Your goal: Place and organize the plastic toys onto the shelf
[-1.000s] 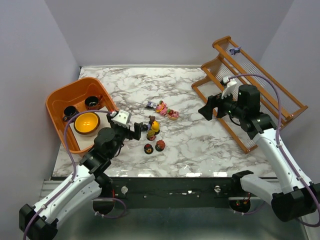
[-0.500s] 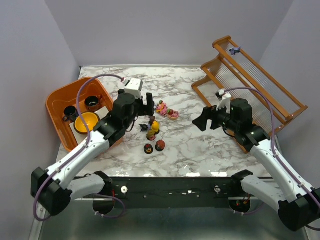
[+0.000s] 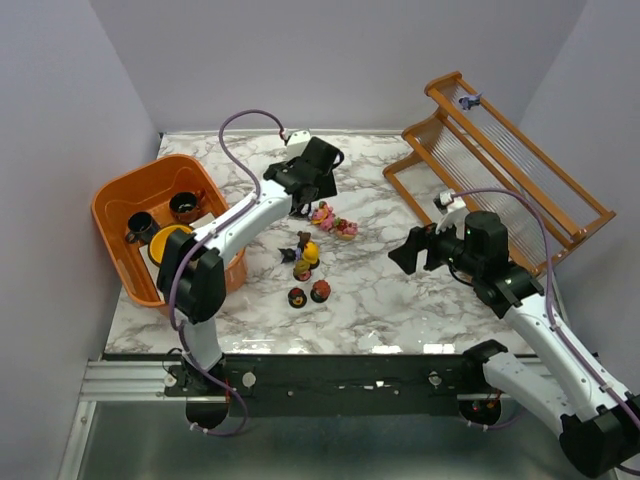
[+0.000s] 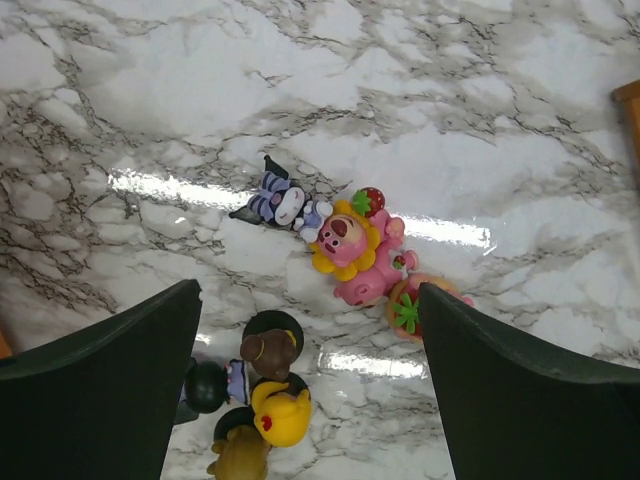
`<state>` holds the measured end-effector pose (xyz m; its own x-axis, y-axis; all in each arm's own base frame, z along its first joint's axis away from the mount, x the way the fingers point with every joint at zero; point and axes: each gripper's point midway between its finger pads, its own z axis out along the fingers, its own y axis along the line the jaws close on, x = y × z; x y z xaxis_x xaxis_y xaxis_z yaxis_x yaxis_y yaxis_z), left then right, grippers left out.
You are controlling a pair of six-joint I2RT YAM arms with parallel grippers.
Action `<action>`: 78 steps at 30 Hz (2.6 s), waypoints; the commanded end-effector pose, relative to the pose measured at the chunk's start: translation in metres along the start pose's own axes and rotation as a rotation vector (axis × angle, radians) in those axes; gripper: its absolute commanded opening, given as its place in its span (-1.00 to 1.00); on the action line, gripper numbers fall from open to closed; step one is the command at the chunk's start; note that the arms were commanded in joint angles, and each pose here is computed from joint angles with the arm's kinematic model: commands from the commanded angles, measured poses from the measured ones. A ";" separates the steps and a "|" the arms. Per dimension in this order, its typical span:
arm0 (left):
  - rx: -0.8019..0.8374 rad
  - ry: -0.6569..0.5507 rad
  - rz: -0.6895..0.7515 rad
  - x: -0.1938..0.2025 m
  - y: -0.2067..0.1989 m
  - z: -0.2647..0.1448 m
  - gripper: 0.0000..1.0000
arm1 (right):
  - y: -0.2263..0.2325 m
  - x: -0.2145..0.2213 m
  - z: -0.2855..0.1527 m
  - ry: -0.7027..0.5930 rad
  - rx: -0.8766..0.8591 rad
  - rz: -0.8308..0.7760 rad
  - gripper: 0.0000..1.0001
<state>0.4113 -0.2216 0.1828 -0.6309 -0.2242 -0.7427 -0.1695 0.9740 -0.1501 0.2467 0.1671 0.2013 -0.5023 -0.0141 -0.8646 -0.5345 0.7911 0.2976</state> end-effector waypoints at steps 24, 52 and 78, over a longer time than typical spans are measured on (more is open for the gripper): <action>-0.385 0.242 -0.584 0.041 0.035 0.115 0.59 | 0.007 0.034 0.001 0.024 -0.074 -0.019 0.94; -0.401 0.336 -0.584 0.074 0.042 0.137 0.11 | 0.009 0.036 0.004 0.021 -0.093 -0.017 0.94; -0.318 0.091 -0.351 0.007 0.062 0.086 -0.43 | 0.014 0.027 0.000 0.030 -0.109 -0.012 0.94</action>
<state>0.4508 -0.1722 0.0578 -0.5953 -0.6558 -0.4643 -0.6884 0.7142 -0.1261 0.2287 0.1724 0.1685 -0.5212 -0.0455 -0.8522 -0.5857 0.7453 0.3185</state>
